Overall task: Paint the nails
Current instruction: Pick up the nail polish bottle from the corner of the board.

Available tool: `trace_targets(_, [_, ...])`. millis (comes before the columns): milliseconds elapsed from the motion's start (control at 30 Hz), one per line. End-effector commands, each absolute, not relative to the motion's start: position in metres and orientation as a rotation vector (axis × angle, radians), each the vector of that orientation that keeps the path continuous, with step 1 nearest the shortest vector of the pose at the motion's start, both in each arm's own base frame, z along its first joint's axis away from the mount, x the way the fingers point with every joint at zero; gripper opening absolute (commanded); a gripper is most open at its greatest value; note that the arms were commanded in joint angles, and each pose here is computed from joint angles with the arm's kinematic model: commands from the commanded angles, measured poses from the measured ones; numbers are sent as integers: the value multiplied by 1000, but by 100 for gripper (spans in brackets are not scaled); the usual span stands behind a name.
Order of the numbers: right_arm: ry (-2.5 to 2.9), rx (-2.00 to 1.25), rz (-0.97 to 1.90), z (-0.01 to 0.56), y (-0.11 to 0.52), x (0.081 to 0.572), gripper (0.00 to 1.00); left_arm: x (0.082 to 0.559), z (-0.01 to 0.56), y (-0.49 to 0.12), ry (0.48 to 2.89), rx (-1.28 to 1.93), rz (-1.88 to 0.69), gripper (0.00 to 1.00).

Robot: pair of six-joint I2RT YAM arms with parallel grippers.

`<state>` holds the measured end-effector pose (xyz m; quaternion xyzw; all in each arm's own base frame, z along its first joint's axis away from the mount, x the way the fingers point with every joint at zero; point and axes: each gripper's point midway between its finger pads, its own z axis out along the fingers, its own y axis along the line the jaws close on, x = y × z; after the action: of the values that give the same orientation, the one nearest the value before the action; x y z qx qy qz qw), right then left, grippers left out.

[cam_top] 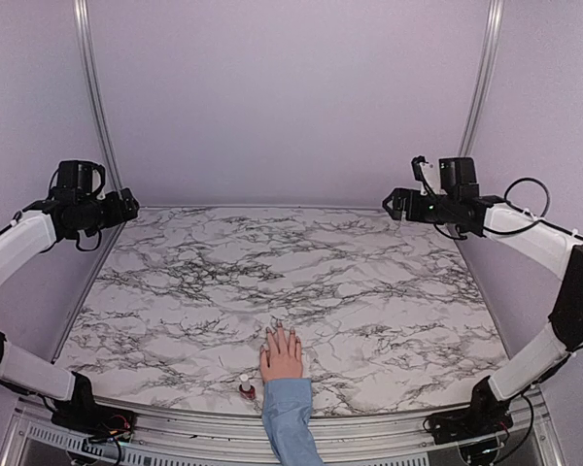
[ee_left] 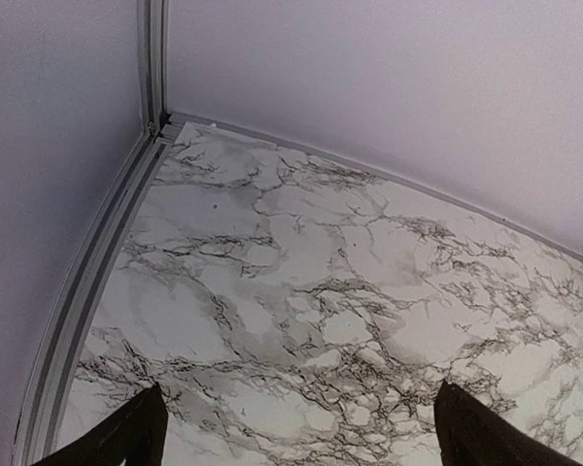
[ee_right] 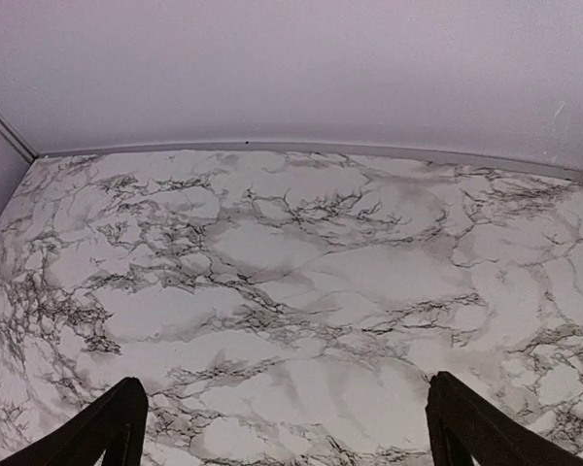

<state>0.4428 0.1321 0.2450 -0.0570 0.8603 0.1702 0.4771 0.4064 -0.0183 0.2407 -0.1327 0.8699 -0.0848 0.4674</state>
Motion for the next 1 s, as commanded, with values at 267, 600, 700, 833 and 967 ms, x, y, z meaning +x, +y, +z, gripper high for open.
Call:
trace_targets(267, [2165,-330,358,218,180,413,99,349,203,-106,2404,117,-236,99])
trace_targets(600, [1995,-450,466,254,195,384,99,272,216,-164,2474,533,-219,99])
trace_targets(700, [1930,-570,561,267,212,369,98,250,222,-170,2471,567,-278,99])
trace_targets(833, [1919,-748,684,272,241,347,98,227,222,-170,2480,561,-364,99])
trace_targets(967, [1882,-904,769,274,282,313,98,215,214,-165,2507,526,-385,99])
